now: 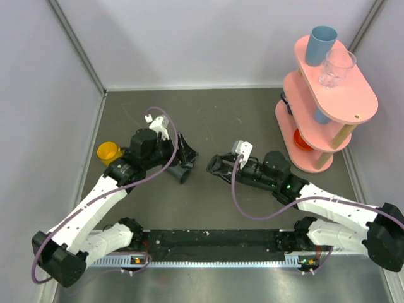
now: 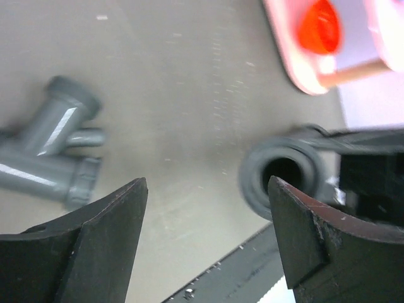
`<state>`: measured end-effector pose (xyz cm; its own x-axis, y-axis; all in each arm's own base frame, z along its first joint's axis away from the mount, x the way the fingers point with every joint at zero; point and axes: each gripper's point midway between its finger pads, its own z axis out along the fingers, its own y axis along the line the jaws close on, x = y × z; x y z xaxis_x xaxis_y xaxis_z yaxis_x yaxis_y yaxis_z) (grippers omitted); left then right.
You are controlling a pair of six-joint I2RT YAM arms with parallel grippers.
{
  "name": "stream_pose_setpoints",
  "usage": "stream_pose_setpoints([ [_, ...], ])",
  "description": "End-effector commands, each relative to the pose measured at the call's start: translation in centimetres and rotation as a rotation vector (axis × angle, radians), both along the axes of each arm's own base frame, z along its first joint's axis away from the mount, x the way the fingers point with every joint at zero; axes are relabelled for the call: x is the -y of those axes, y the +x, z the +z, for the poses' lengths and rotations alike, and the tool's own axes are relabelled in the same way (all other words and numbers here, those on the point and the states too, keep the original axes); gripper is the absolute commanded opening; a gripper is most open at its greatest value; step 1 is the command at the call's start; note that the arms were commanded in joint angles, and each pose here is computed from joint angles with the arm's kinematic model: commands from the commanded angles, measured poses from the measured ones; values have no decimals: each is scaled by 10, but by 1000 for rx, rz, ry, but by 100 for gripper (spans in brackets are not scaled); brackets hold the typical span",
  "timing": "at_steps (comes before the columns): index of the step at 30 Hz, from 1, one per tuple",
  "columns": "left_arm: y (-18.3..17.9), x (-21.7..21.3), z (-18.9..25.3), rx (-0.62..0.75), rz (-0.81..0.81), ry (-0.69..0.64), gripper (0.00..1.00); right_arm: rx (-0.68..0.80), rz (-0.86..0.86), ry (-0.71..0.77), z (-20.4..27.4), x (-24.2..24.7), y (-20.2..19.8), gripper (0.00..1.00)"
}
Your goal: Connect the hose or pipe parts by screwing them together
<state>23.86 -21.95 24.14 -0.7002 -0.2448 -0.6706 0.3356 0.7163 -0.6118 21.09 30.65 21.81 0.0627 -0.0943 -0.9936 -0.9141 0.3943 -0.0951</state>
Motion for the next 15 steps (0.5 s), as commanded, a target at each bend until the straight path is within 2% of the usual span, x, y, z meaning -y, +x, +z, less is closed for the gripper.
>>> stream_pose_setpoints([
  [1, 38, -55, -33, -74, 353, 144, 81, 78, -24, 47, 25, 9, 1, 18],
  [5, 57, -82, -62, -154, 464, 148, 76, 86, -27, 43, 25, 14, -3, 18],
  [9, 51, -68, -85, -238, 393, 129, 73, 108, -42, 38, 27, 21, -5, 18],
  [12, 51, -67, -106, -298, 390, 189, 73, 119, -50, 38, 28, 24, -4, 18],
  [15, 48, -80, -128, -379, 469, 253, 73, 123, -48, 36, 29, 23, -5, 18],
])
